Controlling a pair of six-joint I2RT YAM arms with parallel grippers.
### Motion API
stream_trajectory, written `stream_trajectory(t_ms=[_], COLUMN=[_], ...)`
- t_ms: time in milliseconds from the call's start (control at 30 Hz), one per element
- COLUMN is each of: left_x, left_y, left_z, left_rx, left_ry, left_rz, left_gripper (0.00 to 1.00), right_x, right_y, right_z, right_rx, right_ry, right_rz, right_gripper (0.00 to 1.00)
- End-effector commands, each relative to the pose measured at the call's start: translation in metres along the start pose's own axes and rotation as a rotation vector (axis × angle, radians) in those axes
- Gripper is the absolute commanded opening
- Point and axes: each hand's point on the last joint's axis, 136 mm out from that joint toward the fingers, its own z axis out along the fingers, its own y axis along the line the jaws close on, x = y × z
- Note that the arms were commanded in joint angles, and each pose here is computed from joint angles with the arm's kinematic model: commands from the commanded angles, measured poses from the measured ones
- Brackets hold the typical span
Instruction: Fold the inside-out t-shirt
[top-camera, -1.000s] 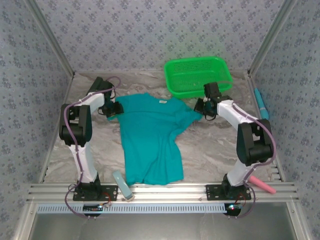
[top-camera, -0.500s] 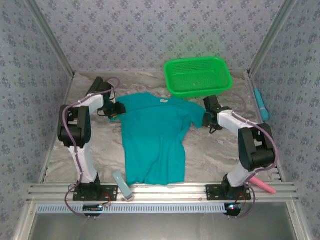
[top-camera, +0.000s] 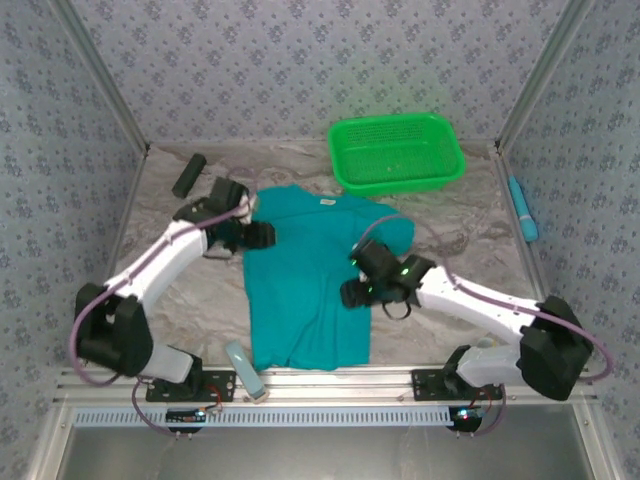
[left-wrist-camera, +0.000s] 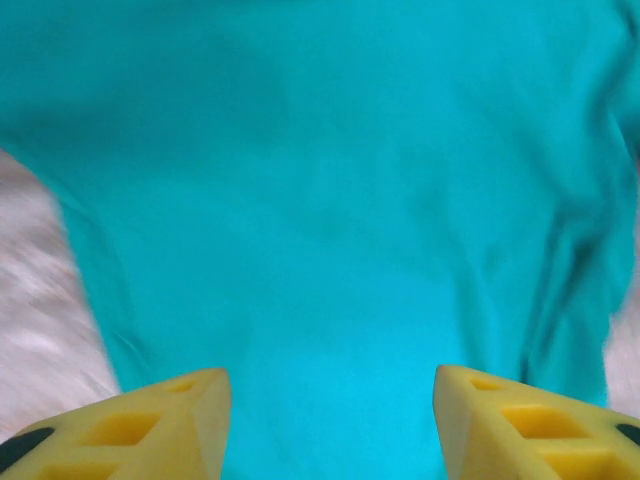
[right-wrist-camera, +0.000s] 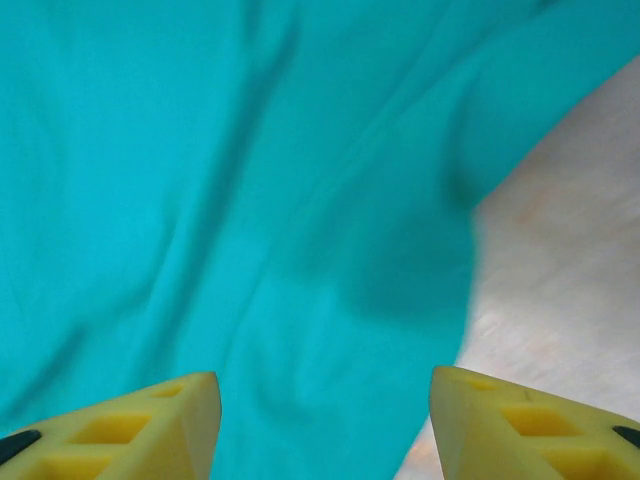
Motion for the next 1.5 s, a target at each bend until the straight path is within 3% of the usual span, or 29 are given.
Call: stream_trajectory(t_ms=[0,67,133,267,367,467,500,567,600,767,867,1000,1100,1233,1333,1400,1467], left_x=[0.043,0.054,0.064,0.062,0.06,0.058,0.061,0.066,0.072,0.131,0.165,0.197,0.199,0.204,0.209,0.206,0.201], left_y=[0.015,0.01,0.004,-0.029,-0.063,-0.094,-0.107,-0.127,-0.138,-0.181,-0.188,-0.183,-0.184,-0.188,-0.194,-0.2,-0.204], left_z=[0.003,0.009,0.016,0.027,0.027,0.029,0.031,0.037,0.041,0.056,0.059,0.063,0.068,0.078,0.082,0.083,0.087], left_rx=[-0.05,-0.024,-0.025,0.025,0.118,0.214,0.262,0.299,0.318,0.461,0.497,0.544,0.539,0.517,0.535,0.551,0.535], left_ry=[0.077,0.099,0.131,0.124,0.071,-0.007,-0.016,-0.045,-0.058,-0.026,0.012,0.048,0.019,0.04,0.033,0.001,-0.022], left_rz=[-0.087,-0.077,-0.033,0.099,0.245,0.372,0.433,0.555,0.625,0.984,1.148,1.324,1.347,1.377,1.389,1.381,1.381], left_gripper=[0.55,0.55,0.55,0.54,0.54,0.54,0.54,0.54,0.54,0.55,0.55,0.55,0.55,0.55,0.56,0.56,0.57], right_x=[0.049,0.053,0.054,0.05,0.035,0.019,0.014,0.007,0.007,0.028,0.044,0.076,0.08,0.076,0.065,0.062,0.061], right_y=[0.003,0.009,-0.003,-0.048,-0.076,-0.105,-0.111,-0.114,-0.115,-0.126,-0.106,-0.081,-0.071,-0.075,-0.079,-0.082,-0.087], right_z=[0.026,0.04,0.05,0.045,0.027,0.014,0.013,0.011,0.009,-0.018,-0.031,-0.022,-0.009,-0.003,-0.002,-0.002,-0.001], right_rx=[0.044,0.056,0.145,0.377,0.432,0.396,0.357,0.289,0.271,0.221,0.086,-0.063,-0.137,-0.124,-0.127,-0.108,-0.084], right_ry=[0.154,0.165,0.174,0.161,0.126,0.1,0.1,0.091,0.089,0.116,0.124,0.167,0.163,0.124,0.075,0.056,0.047], right_rz=[0.059,0.077,0.103,0.157,0.212,0.316,0.355,0.397,0.419,0.58,0.672,0.857,0.922,0.934,0.964,0.987,0.997], right_gripper=[0.59,0.58,0.51,0.13,0.02,0.04,0.15,0.46,0.51,0.56,0.59,0.56,0.54,0.5,0.29,0.08,0.04])
